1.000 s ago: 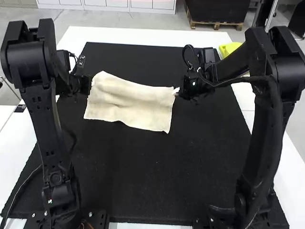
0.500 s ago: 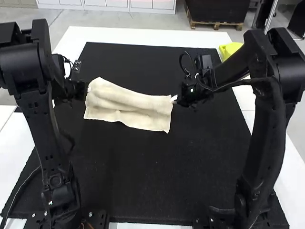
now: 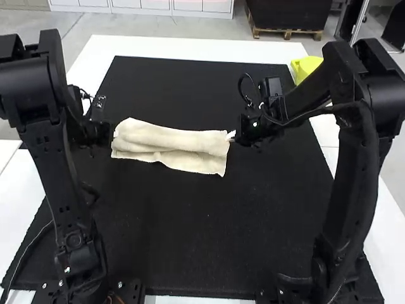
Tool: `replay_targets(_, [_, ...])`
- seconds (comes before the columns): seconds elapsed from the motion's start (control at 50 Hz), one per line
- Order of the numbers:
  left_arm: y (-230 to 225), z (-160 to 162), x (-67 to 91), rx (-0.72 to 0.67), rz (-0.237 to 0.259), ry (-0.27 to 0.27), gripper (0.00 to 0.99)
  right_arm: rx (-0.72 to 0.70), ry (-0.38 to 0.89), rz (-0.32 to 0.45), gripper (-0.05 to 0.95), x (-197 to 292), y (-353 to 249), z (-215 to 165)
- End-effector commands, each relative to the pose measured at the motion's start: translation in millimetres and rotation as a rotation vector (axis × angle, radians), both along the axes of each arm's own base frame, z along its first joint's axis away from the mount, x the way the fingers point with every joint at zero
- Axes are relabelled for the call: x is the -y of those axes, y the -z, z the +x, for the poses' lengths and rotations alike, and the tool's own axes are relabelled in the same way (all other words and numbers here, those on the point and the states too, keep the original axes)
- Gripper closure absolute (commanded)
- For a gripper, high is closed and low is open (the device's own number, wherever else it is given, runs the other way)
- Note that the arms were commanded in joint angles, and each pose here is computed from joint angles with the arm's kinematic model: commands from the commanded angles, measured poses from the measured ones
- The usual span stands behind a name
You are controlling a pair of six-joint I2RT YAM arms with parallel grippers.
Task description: Fold the towel.
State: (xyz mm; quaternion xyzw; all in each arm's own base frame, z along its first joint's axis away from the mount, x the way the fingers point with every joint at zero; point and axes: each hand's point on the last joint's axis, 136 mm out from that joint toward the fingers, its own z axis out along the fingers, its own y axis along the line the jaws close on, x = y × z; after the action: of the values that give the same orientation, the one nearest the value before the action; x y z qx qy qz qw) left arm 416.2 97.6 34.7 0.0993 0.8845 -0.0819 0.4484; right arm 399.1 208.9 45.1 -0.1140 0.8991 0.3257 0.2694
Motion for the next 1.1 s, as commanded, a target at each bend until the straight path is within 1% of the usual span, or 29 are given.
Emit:
replay_targets(0.0, [-8, -4, -22.2, 0.024, 0.069, -0.044, 0.97, 0.043, 0.045, -0.031, 0.93, 10, -5, 7])
replay_targets(0.26, [-1, -10, -17.2, 0.035, 0.074, -0.04, 0.97, 0.04, 0.055, -0.048, 0.93, 13, 11, 8])
replay_targets(0.42, [5, -14, -13.4, 0.025, 0.07, -0.037, 0.97, 0.038, 0.064, -0.062, 0.93, 15, 22, 9])
replay_targets(0.7, [11, -15, -12.8, 0.041, 0.083, -0.04, 0.97, 0.035, 0.076, -0.076, 0.93, 18, 40, 10])
replay_targets(0.94, [27, -20, -13.6, 0.016, 0.085, -0.052, 0.966, 0.041, 0.091, -0.088, 0.92, 20, 55, 15])
replay_targets(0.96, [27, -21, -13.5, 0.018, 0.086, -0.052, 0.957, 0.037, 0.092, -0.092, 0.9, 21, 57, 15])
replay_targets(1.0, [29, -21, -13.2, 0.017, 0.085, -0.05, 0.892, 0.034, 0.099, -0.101, 0.8, 22, 60, 15])
replay_targets(1.08, [33, -22, -11.9, 0.008, 0.082, -0.049, 0.631, 0.033, 0.109, -0.111, 0.56, 25, 62, 17])
